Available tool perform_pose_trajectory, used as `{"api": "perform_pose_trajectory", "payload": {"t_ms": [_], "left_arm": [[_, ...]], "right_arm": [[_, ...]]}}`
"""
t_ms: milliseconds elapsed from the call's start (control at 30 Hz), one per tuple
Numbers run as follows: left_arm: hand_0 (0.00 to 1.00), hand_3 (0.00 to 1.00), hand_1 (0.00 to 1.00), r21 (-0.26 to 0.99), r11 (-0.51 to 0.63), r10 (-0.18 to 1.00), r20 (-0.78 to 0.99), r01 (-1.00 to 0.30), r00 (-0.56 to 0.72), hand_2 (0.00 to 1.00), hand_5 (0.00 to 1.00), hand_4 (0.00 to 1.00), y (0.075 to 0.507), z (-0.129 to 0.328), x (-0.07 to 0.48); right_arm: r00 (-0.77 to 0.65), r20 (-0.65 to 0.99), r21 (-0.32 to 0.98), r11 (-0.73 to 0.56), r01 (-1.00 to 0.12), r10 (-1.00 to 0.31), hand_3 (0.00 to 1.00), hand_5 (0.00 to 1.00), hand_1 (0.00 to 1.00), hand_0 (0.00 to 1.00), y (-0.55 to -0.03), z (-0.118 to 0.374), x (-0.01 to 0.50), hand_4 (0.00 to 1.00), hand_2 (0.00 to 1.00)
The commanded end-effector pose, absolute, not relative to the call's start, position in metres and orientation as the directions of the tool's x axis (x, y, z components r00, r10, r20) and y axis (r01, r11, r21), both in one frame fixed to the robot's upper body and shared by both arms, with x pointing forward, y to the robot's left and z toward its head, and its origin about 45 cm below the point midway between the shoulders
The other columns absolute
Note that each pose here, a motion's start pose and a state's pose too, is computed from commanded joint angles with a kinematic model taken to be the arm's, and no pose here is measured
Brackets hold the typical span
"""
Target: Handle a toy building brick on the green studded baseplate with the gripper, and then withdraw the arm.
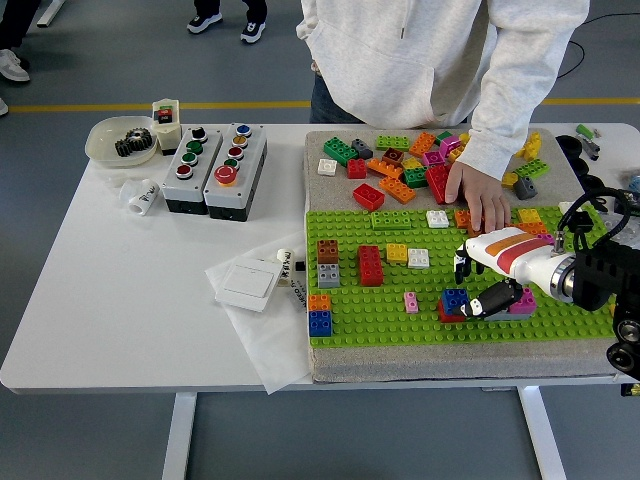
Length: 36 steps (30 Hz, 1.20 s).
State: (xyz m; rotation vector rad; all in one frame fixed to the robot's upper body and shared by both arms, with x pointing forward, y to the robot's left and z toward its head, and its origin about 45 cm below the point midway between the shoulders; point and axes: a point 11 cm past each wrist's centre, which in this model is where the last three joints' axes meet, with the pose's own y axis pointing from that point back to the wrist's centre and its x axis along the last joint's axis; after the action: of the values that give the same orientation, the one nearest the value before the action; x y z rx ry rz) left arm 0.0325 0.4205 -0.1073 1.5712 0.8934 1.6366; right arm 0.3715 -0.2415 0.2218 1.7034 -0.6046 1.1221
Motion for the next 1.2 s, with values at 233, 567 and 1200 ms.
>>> {"api": "perform_pose_trajectory", "payload": {"t_ms": [233,567,1200], "left_arm": [[0.747,0.611,0.752,0.85,-0.526,0.85,0.526,-0.017,-0.03,0.801,0.62,0.644,0.421,-0.107,0.032],[0.747,0.611,0.751,0.85,-0.526,0.85,0.526,-0.013,-0.026,0.801,0.62,0.644,0.42,-0.108,0.03],[0.745,0.612,0.75,0.85,-0.527,0.85,0.527,-0.012,-0.022,0.8,0.622,0.643,0.421,-0.107,0.028]], "right_arm": [[0.456,0.884,0.456,-0.41,-0.79,0.103,0.54,0.462,0.539,0.495,-0.24,0.224,0.368,0.956,0.597],[0.383,0.922,0.369,-0.429,-0.824,0.056,0.569,0.47,0.555,0.514,-0.235,0.248,0.368,0.971,0.631],[0.461,0.858,0.348,-0.405,-0.846,-0.226,0.623,0.523,0.663,0.664,-0.25,0.249,0.323,0.946,0.726]]}}
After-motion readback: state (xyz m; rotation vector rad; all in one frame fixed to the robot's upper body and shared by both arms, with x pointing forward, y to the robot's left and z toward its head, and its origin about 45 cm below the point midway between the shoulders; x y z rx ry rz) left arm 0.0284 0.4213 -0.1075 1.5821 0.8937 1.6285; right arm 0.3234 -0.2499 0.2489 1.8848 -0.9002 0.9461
